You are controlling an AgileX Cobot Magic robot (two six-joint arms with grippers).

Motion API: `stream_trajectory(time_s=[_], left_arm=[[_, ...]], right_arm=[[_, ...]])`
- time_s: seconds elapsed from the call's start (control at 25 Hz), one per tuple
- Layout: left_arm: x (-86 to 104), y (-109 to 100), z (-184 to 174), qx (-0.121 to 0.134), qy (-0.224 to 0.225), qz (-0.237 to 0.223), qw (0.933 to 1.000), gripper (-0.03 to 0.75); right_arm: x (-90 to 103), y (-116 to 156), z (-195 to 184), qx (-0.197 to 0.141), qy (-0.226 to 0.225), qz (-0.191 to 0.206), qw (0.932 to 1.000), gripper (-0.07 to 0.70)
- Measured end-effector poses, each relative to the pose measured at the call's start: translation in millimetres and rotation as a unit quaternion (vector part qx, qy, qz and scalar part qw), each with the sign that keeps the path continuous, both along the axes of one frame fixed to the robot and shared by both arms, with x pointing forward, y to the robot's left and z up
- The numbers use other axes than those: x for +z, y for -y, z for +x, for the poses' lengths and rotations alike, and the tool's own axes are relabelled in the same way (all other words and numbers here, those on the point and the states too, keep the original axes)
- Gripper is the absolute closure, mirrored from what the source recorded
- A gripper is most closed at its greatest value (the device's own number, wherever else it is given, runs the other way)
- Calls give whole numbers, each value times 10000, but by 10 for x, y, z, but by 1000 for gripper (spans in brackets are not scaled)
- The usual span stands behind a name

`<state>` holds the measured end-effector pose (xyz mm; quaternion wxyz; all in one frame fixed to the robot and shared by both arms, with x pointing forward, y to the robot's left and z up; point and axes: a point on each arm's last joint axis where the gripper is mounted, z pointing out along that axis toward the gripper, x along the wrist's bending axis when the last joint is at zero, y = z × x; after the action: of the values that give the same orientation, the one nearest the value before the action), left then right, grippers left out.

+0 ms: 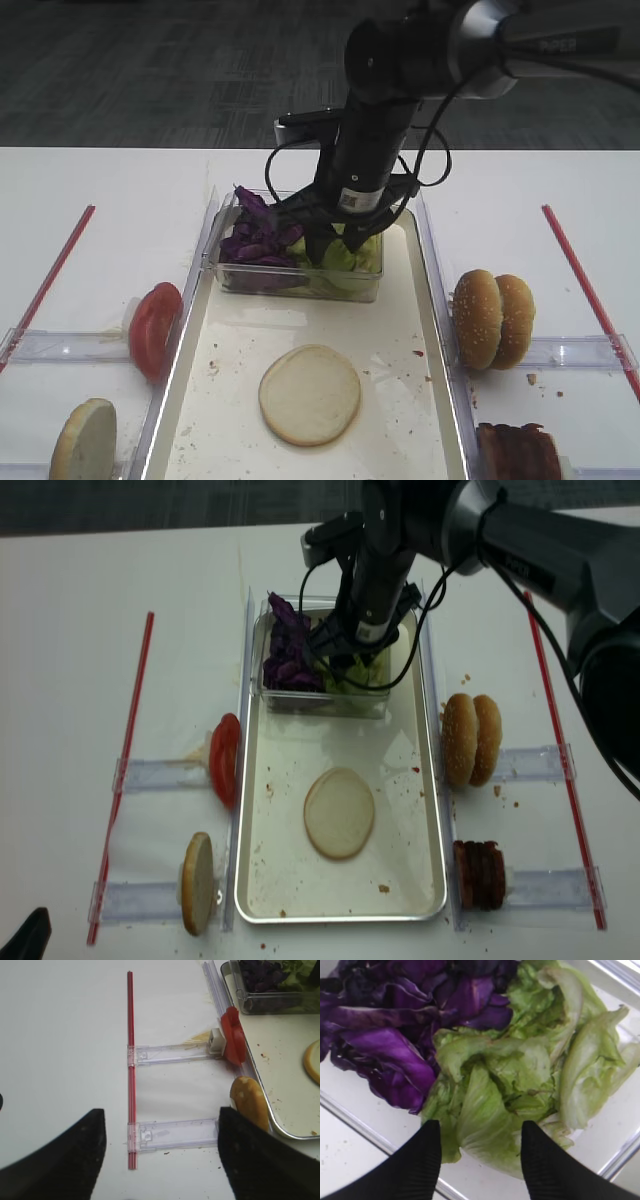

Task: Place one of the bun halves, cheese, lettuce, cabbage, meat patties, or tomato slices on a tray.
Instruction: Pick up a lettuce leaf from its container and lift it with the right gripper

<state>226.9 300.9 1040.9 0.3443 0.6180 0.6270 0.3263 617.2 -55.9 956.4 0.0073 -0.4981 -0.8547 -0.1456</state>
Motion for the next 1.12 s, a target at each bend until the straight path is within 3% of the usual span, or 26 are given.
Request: stream_trajectory(time_s=[0.16,0.24,0.32,0.4,0.72,1.12], left_arm=[[0,0,0,0,0,0,10000,242],[0,0,0,0,0,0,10000,242],[0,0,0,0,0,0,10000,242],[0,0,0,0,0,0,10000,242],[0,0,0,0,0,0,10000,242],[0,0,0,0,0,0,10000,242]], right_arm=[[-98,-5,17,-8,-57,-59,10000,261],[-101,-5,19,-17,-51,-61,10000,360],[-101,-5,22,-44,-43,-61,10000,507],[-101,-3,22,-42,-38,-70,10000,567],[-2,-20,45,4,-39,-65,10000,573],[674,-95,159,192,235,78,9995,573]])
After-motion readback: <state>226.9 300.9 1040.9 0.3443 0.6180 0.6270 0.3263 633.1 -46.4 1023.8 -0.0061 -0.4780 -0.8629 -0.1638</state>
